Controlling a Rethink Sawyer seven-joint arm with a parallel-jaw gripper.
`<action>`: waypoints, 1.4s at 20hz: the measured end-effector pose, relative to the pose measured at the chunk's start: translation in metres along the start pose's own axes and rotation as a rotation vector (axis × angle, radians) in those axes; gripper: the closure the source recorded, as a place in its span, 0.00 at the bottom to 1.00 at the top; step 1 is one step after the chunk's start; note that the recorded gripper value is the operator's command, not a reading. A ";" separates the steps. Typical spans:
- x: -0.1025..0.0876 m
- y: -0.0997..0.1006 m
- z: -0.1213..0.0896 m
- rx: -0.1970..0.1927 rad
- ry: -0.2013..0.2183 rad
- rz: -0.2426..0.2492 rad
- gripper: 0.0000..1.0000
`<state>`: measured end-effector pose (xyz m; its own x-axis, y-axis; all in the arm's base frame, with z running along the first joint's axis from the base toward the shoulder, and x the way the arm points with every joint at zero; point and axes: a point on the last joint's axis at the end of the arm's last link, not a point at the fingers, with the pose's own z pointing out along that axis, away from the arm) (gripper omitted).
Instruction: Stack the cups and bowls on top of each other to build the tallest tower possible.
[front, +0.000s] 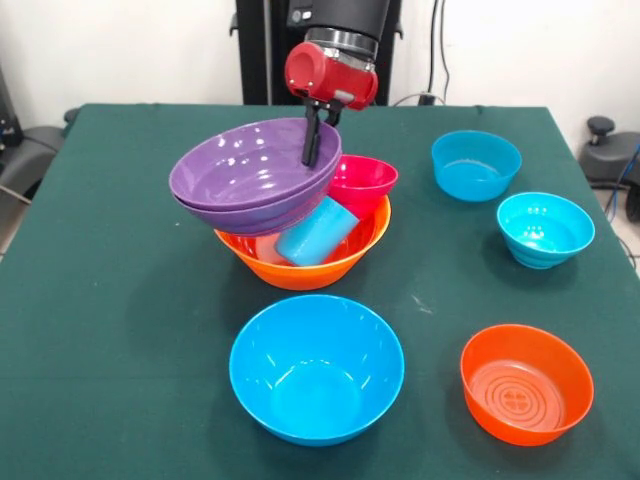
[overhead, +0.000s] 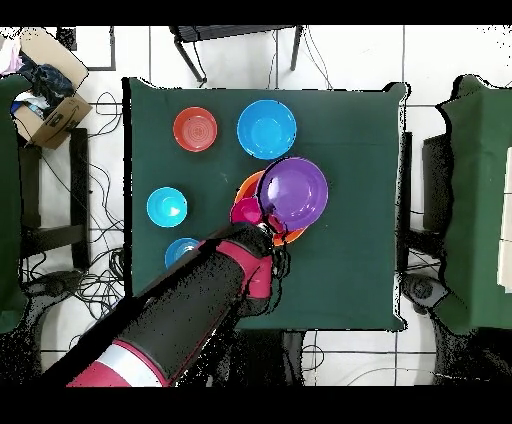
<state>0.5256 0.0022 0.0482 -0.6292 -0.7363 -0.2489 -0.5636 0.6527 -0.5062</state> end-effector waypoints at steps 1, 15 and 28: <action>0.000 -0.003 -0.001 0.003 -0.002 0.006 1.00; 0.012 -0.066 -0.007 0.029 -0.065 0.161 1.00; -0.017 -0.050 -0.006 -0.012 -0.134 0.193 1.00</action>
<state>0.5613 -0.0166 0.0830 -0.6496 -0.6143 -0.4481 -0.4465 0.7852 -0.4291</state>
